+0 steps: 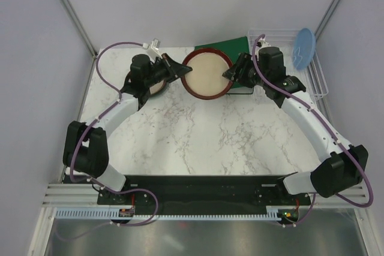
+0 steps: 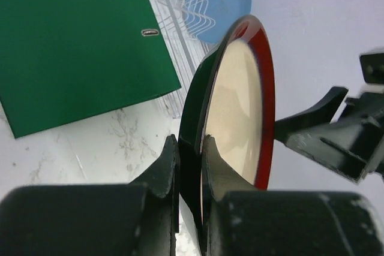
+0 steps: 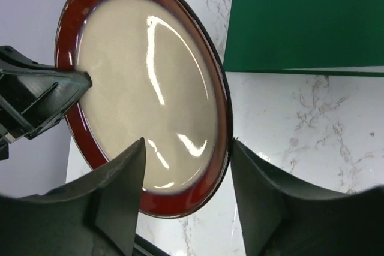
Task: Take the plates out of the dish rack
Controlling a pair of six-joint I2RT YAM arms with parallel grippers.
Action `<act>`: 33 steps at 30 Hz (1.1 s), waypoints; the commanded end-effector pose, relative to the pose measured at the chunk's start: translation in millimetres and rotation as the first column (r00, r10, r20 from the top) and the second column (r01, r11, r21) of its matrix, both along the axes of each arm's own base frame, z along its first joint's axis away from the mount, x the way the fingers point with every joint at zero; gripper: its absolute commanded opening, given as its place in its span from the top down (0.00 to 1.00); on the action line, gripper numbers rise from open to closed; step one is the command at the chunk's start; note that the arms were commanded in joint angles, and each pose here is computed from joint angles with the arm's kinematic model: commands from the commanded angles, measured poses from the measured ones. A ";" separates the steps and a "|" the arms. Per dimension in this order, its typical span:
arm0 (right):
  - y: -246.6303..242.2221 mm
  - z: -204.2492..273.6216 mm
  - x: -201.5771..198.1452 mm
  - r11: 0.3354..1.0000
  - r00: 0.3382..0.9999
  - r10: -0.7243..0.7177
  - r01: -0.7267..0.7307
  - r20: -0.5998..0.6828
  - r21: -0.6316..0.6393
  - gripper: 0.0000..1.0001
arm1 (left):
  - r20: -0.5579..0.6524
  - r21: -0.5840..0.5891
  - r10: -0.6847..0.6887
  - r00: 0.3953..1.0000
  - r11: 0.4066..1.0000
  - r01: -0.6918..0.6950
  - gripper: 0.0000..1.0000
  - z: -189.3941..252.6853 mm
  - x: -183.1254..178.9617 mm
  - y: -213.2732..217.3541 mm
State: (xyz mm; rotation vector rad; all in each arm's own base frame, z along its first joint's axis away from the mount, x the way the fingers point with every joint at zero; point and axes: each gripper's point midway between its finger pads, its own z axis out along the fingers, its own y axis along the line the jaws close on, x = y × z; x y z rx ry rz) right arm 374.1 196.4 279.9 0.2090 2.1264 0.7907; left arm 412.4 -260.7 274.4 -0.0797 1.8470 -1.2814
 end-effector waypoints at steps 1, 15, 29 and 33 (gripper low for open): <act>13.8 72.5 2.8 0.996 0.969 0.038 -0.056 0.243 0.071 0.30 | 0.033 0.133 0.043 0.999 0.990 -0.047 0.98 -10.2 -7.1 12.9; -16.9 65.9 4.1 0.996 0.967 -0.037 0.057 0.254 -0.072 0.24 | -0.061 0.287 0.291 0.955 0.921 -0.262 0.98 -63.2 -27.0 126.7; -33.2 41.0 10.5 0.985 0.976 -0.056 0.089 0.210 -0.150 0.23 | -0.061 0.294 0.459 0.886 0.857 -0.424 0.98 -59.8 23.1 218.7; -36.8 34.9 8.8 0.982 0.977 -0.061 0.095 0.203 -0.163 0.23 | -0.074 0.307 0.470 0.879 0.850 -0.428 0.98 -64.7 50.7 228.7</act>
